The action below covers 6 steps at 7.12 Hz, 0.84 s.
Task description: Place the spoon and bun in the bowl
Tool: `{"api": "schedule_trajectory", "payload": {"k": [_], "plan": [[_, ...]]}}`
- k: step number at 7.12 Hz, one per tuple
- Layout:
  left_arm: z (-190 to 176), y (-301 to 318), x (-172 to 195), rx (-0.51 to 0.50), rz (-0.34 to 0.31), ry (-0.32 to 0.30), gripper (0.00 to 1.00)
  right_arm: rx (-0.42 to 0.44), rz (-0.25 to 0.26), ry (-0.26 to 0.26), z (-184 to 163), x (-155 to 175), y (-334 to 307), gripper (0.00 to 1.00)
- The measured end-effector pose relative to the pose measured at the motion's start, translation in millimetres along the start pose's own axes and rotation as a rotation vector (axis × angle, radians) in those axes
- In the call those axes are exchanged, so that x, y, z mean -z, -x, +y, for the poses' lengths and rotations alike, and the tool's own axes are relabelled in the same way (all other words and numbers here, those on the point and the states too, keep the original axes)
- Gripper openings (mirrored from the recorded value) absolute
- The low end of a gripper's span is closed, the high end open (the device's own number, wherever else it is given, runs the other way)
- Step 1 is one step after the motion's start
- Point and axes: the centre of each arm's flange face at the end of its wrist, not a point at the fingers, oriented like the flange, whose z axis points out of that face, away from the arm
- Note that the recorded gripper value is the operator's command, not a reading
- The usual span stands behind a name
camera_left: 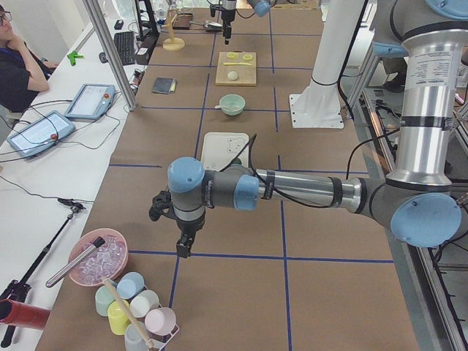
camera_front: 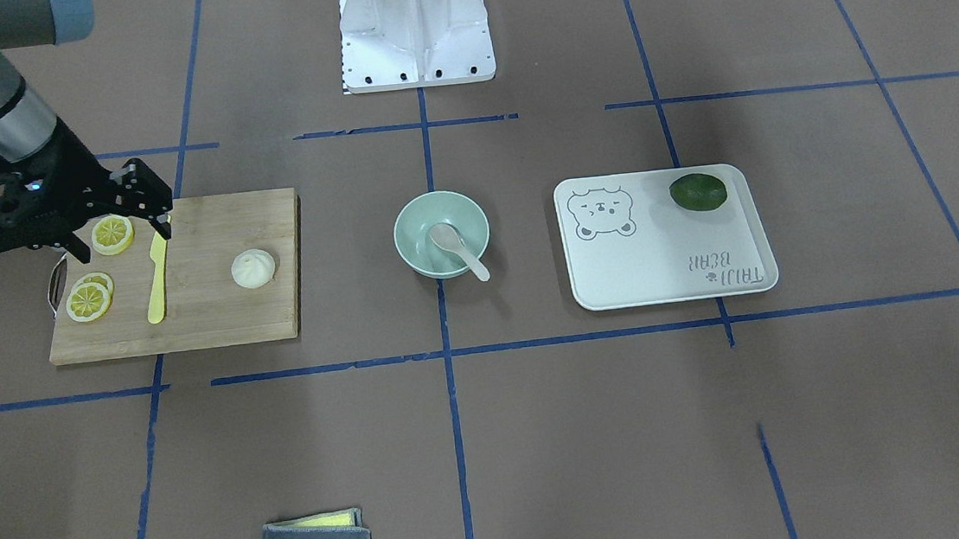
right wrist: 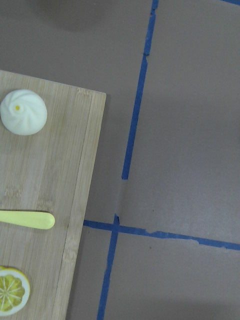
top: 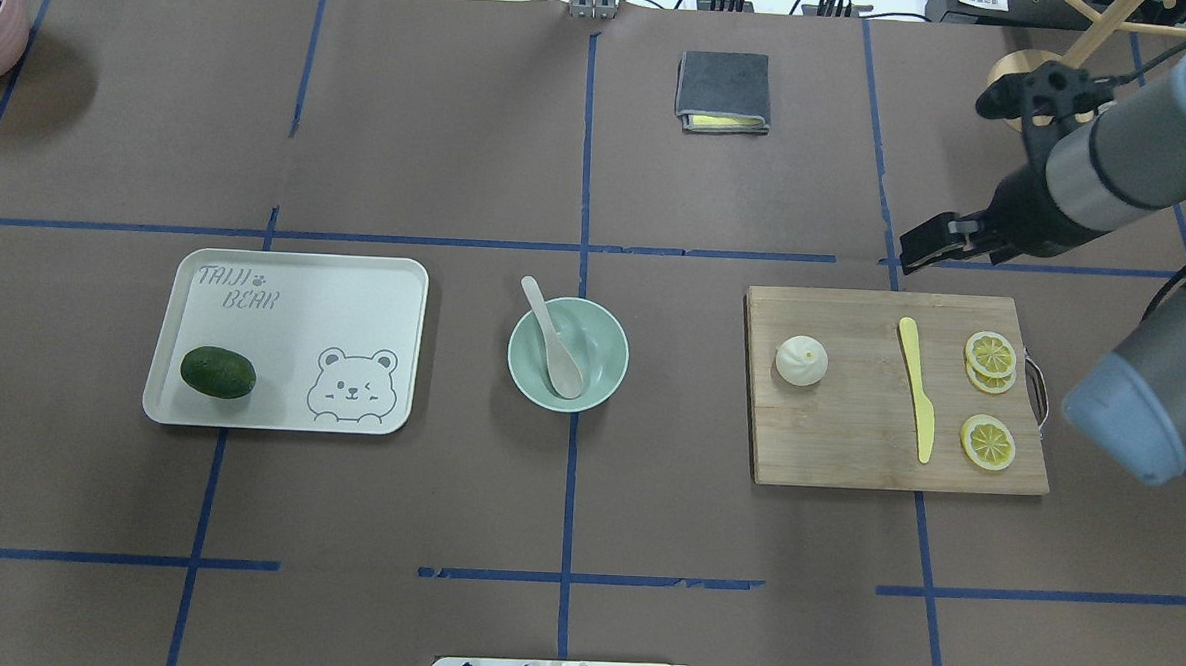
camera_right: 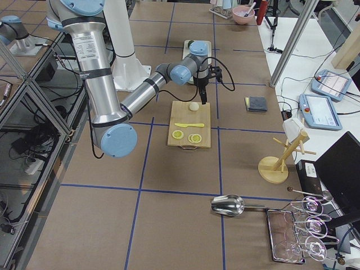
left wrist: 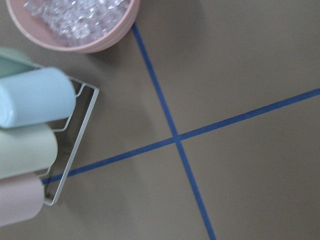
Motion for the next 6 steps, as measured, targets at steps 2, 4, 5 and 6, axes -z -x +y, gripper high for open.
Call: {"api": "schedule_trajectory", "payload": {"k": [2,4,5,6], "plan": [[17,6,-4,0.031,0.055,-0.002,1.0,0.013,0.023,-0.028,21,-45,45,0.89],[19,7,-4,0.033,0.063,-0.004,1.0,0.035,0.036,-0.04,28,-76,79,0.77],[19,7,-4,0.033,0.064,-0.005,1.0,0.04,0.047,-0.033,30,-87,83,0.77],[18,7,-4,0.032,0.064,-0.006,1.0,0.041,0.063,-0.024,31,-98,83,0.73]]}}
